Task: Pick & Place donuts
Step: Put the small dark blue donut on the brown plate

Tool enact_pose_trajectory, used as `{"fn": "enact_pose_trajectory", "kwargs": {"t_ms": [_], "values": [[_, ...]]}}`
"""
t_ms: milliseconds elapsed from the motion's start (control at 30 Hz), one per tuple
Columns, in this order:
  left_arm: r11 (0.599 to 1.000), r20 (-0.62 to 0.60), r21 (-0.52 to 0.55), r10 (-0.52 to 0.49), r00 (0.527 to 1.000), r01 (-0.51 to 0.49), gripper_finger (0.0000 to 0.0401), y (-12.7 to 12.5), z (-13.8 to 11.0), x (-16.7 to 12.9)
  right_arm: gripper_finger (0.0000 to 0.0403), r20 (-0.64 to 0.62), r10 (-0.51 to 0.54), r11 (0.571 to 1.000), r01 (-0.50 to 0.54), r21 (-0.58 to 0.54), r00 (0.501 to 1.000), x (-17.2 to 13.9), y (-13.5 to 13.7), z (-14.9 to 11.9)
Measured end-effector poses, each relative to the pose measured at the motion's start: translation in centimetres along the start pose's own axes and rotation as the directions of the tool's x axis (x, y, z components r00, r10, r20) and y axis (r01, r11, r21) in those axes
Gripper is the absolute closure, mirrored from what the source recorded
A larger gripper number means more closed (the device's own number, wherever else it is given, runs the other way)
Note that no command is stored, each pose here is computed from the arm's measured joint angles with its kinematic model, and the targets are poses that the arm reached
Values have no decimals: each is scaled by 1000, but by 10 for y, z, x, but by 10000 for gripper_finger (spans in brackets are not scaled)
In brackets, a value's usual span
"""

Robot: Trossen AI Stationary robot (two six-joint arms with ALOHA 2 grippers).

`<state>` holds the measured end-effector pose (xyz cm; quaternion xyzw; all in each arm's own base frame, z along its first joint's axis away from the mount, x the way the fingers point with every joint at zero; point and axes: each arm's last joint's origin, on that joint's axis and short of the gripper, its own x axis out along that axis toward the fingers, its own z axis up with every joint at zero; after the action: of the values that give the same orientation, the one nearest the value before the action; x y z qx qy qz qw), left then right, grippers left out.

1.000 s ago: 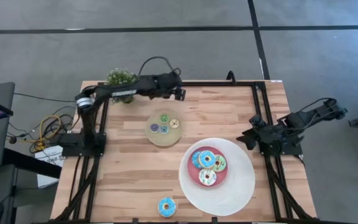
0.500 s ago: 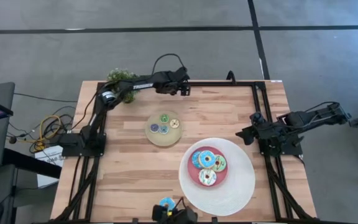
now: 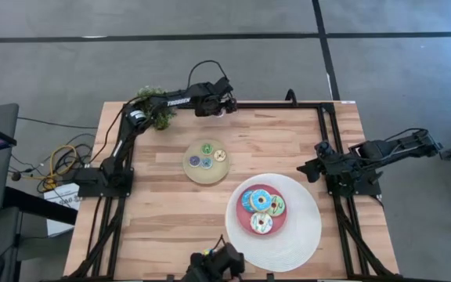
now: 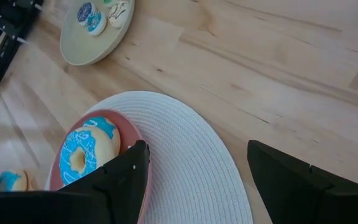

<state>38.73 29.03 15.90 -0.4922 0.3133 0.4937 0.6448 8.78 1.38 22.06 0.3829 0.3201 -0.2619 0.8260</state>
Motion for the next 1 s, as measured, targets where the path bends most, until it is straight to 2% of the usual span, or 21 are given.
{"fn": "enact_pose_trajectory", "kwargs": {"t_ms": [133, 633, 1000], "values": [[999, -8, -45, 1, 1000, -1, 85, 5, 5, 6, 143, 0, 0, 1000, 0, -14, 1000, 0, 0, 0], [999, 10, -40, 24, 1000, -23, 87, 5, 3, 8, 143, -2, 1, 1000, -1, -17, 1000, 0, 0, 0], [999, 14, -32, 30, 999, -29, 149, 6, 3, 8, 143, -2, 1, 1000, -1, -17, 1000, 0, 0, 0]]}}
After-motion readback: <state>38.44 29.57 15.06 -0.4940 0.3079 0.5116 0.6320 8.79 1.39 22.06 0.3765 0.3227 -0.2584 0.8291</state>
